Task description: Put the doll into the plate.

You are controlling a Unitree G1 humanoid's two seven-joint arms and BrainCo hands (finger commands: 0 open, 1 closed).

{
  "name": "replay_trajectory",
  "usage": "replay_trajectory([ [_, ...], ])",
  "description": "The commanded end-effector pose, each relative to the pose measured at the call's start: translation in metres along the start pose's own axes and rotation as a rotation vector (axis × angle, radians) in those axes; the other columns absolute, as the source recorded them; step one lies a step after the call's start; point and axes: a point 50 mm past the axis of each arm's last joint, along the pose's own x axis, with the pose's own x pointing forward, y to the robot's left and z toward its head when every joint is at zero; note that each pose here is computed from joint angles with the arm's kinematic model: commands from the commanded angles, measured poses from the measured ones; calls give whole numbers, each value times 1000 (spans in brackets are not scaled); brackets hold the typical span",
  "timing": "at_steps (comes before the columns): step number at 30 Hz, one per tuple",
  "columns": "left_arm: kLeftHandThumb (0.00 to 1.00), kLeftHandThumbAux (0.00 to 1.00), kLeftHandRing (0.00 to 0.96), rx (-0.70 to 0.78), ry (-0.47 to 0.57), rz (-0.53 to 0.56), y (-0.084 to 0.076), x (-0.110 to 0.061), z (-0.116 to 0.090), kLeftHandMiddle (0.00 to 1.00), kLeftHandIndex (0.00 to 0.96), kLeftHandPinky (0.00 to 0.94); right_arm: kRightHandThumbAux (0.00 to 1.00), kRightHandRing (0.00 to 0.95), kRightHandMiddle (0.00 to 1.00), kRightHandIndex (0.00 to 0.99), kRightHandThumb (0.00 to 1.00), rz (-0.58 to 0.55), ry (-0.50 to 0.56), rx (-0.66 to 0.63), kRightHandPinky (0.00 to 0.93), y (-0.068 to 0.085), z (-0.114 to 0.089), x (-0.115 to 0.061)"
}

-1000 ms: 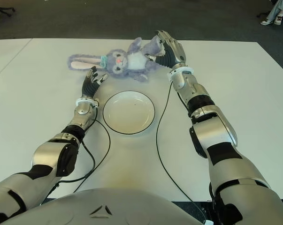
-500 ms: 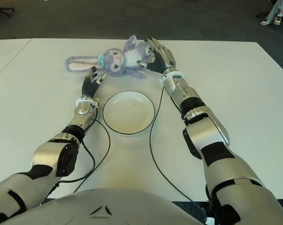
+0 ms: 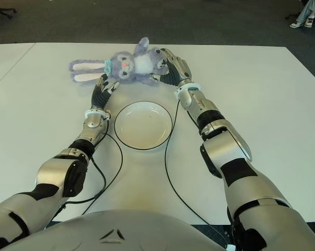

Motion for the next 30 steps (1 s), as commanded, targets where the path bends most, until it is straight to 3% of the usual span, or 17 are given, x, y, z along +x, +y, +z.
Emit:
replay_trajectory([
  [1,0,514,46,43,463,-51,-16,-75,-100,60,50,49,509,277,90,85,297,36,-9,-41,439,2,-3,-2],
  [8,0,529,60,48,495,-47,-15,-75,-102,71,58,58,517,256,77,89,329,36,-16,-64,410,0,-5,-2],
  [25,0,509,49,47,486,-56,-12,-73,-101,66,54,34,500,197,56,74,300,29,-20,-107,318,-6,-10,-3],
  [27,0,501,45,44,473,-56,-12,-73,-100,63,51,33,497,188,52,70,303,7,-10,-120,305,-13,-12,0],
  [30,0,499,43,50,459,-55,-13,-74,-100,58,46,42,488,168,48,70,309,-61,12,-146,276,-39,-16,9],
])
